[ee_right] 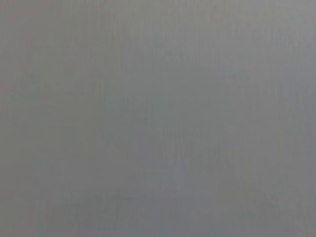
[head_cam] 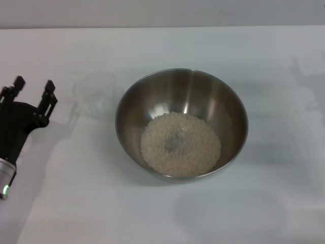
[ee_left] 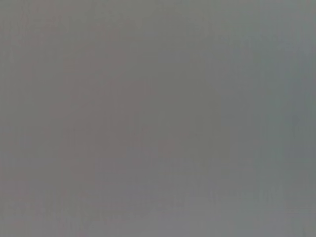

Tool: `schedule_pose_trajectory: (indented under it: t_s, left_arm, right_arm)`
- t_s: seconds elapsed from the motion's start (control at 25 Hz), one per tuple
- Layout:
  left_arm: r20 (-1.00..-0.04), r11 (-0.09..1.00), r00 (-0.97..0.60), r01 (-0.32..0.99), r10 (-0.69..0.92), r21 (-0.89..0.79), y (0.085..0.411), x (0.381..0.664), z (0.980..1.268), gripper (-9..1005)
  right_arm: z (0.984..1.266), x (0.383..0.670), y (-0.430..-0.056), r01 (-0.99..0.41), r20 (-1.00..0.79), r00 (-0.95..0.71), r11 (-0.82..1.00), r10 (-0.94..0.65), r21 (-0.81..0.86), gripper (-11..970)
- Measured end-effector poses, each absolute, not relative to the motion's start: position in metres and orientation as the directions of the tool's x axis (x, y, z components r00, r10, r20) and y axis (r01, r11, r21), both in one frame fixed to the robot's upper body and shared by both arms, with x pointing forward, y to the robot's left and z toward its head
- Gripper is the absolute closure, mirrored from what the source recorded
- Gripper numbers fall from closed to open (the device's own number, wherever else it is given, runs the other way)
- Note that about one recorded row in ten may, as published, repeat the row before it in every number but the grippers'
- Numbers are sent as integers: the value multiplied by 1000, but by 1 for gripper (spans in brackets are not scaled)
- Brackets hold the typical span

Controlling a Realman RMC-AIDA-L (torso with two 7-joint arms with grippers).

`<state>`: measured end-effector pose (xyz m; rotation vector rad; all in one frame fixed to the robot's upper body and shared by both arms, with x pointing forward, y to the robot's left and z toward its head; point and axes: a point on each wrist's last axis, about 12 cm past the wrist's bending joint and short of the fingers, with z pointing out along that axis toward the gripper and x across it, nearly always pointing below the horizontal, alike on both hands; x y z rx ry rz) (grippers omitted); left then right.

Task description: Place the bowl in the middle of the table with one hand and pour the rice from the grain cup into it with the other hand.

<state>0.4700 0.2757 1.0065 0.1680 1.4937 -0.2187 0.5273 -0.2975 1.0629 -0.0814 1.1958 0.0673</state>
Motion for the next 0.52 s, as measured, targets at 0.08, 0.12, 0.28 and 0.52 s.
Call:
schedule_pose_trajectory:
  t_s: [0.08, 0.12, 0.28, 0.52]
  left_arm:
    - [-995, 969, 75, 243, -60, -40, 276, 470, 1008, 343]
    - [-994, 969, 85, 240, -74, -52, 277, 471, 1010, 340]
    - [-988, 971, 118, 229, -102, -73, 275, 476, 1016, 284]
    - [-984, 967, 138, 244, -112, -75, 270, 484, 1021, 175]
  right_arm:
    - [1062, 526, -298, -96, -933, 361, 995, 10, -26, 142]
    - [1061, 525, -297, -97, -934, 356, 995, 12, -25, 142]
    - [1057, 522, -298, -107, -940, 338, 994, 39, 3, 142]
    - [1054, 519, -299, -109, -945, 320, 994, 59, 25, 142]
